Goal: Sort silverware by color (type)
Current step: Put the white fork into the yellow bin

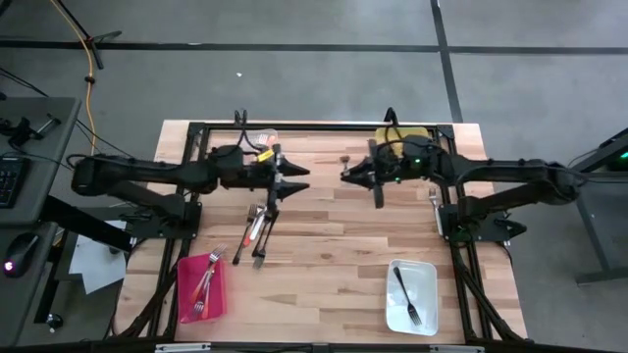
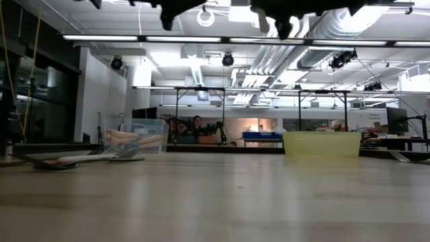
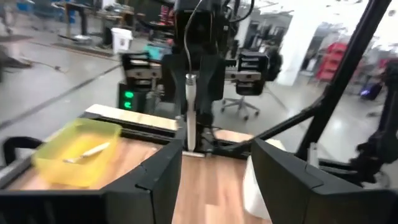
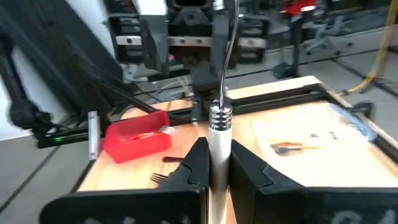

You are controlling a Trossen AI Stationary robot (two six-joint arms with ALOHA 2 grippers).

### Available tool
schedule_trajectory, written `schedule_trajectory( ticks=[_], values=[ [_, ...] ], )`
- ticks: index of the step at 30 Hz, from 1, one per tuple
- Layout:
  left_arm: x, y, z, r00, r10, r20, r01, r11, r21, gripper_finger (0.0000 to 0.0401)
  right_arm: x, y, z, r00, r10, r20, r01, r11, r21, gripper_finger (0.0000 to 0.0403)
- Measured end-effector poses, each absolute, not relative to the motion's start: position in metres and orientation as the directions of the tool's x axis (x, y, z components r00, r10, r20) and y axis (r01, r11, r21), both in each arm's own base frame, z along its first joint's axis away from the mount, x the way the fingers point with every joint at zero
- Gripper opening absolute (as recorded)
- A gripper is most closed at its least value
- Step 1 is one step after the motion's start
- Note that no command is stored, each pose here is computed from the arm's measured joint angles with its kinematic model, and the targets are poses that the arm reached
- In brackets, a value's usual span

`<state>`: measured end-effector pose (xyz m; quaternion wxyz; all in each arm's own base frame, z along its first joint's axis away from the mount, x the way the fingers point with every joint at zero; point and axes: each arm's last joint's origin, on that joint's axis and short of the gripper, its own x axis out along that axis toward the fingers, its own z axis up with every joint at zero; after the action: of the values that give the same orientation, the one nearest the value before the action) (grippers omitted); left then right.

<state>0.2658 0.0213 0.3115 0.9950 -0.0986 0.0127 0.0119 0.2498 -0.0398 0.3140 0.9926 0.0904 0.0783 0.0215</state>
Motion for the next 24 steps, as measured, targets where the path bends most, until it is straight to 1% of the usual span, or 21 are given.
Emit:
schedule_trajectory(
  ticks=[4,8,10,15,20,24],
  values=[
    [0.243,0.020,0.315,0.997,0.082,0.001,-0.081,0.980,-0.180,0.0177,0.226,-0.040,0.314,0.988,-0.007,-0.153,0.034,0.984,0.175,0.0018],
    [0.225,0.017,0.305,0.993,0.111,0.045,-0.100,0.976,-0.195,0.0164,0.205,-0.037,0.311,0.991,-0.063,-0.121,0.084,0.980,0.178,0.0018],
    [0.219,0.017,0.304,0.991,0.114,0.075,-0.097,0.974,-0.206,0.0159,0.199,-0.037,0.310,0.990,-0.085,-0.109,0.104,0.977,0.187,0.0018],
    [0.215,0.017,0.303,0.989,0.125,0.079,-0.107,0.972,-0.208,0.0143,0.196,-0.036,0.311,0.992,-0.085,-0.098,0.103,0.977,0.189,0.0018],
    [0.216,0.017,0.302,0.989,0.132,0.072,-0.114,0.971,-0.209,0.0106,0.196,-0.036,0.311,0.991,-0.085,-0.099,0.103,0.976,0.191,0.0018],
    [0.216,0.017,0.302,0.988,0.132,0.075,-0.114,0.971,-0.209,0.0057,0.196,-0.036,0.311,0.991,-0.085,-0.099,0.103,0.976,0.191,0.0018]
  ],
)
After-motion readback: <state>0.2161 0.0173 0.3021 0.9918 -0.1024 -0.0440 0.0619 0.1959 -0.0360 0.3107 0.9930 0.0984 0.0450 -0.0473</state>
